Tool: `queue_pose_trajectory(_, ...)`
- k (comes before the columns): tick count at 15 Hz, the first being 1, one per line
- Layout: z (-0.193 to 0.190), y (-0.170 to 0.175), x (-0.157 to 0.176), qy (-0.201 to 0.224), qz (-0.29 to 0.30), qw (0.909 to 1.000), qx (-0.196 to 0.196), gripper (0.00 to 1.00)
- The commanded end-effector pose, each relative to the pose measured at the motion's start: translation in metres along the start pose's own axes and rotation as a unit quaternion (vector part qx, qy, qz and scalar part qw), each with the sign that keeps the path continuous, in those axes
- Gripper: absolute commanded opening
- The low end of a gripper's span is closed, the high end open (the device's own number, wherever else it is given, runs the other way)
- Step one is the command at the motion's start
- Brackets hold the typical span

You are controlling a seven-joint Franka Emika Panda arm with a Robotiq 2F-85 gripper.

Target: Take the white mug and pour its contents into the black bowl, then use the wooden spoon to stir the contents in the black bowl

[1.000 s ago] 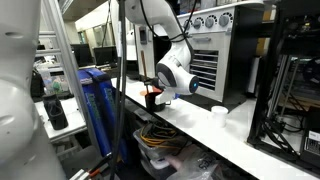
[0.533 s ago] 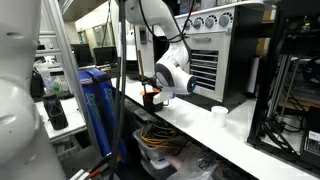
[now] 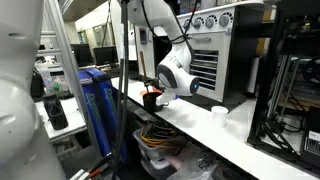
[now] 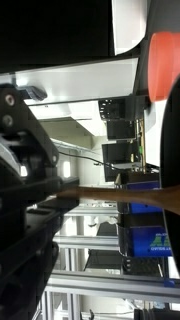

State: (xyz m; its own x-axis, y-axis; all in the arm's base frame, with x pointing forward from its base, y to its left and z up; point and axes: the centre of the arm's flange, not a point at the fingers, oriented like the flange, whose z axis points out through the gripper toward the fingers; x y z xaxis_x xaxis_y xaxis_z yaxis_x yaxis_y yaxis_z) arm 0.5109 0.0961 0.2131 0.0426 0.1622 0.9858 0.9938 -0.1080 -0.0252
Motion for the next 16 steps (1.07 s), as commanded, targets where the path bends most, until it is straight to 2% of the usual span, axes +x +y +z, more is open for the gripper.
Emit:
queue_pose_trajectory(1, -0.018, 0.027, -0.009, 0.003, -0.031, 0.9995, -0.008, 0.03)
queue_pose_trajectory(9, -0.026, 0.067, 0.003, -0.001, -0.074, 0.9972, -0.008, 0.03)
queue_pose_trajectory(16, -0.021, 0.068, -0.005, 0.015, -0.068, 0.9976, -0.003, 0.03)
